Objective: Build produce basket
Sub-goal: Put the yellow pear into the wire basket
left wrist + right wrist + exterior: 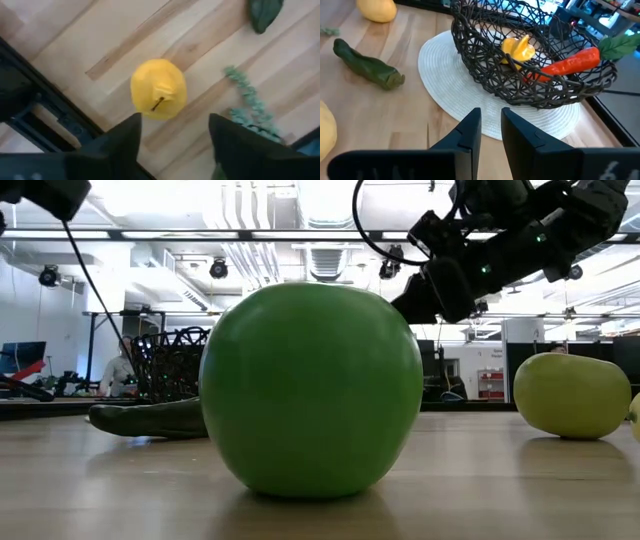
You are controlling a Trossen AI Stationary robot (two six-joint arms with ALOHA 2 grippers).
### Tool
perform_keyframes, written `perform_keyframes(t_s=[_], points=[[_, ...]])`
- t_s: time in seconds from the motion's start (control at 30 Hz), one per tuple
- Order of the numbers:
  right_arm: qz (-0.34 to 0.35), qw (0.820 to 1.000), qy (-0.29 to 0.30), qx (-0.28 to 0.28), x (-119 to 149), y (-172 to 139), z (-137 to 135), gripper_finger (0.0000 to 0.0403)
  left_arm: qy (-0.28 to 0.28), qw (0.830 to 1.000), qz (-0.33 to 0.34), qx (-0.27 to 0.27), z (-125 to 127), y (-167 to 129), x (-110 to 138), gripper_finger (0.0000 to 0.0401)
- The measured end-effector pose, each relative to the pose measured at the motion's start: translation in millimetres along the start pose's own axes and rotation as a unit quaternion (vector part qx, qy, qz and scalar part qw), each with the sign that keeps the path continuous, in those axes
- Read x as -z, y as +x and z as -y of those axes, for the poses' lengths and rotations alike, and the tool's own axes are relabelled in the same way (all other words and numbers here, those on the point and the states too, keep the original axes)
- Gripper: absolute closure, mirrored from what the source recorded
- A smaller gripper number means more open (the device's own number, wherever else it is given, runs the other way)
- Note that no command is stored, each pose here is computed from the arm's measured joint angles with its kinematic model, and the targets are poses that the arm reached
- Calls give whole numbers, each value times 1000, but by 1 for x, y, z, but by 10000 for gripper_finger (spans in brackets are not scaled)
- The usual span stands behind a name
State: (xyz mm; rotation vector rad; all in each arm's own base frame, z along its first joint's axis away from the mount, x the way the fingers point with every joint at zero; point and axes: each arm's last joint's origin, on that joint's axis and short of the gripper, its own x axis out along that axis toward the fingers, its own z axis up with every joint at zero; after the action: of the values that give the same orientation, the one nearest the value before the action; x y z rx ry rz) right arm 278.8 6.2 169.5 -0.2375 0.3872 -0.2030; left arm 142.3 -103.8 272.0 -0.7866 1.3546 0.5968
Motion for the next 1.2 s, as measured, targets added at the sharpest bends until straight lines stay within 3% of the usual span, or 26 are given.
perform_keyframes(t_s=[0.27,0.43,0.6,0.97,1.2], points=[[0,999,43,-1,0,0,0,341,72,994,-6,-84,5,35,7,160],[0,998,62,-2,0,0,0,340,101,990,11,-97,3,42,6,167],[0,998,66,-2,0,0,-1,344,110,991,19,-75,-5,46,6,216],[-1,996,89,-2,0,0,-1,344,149,987,59,-2,-6,47,4,383],[-9,996,93,-3,2,0,-1,340,170,981,88,26,-1,36,2,400]])
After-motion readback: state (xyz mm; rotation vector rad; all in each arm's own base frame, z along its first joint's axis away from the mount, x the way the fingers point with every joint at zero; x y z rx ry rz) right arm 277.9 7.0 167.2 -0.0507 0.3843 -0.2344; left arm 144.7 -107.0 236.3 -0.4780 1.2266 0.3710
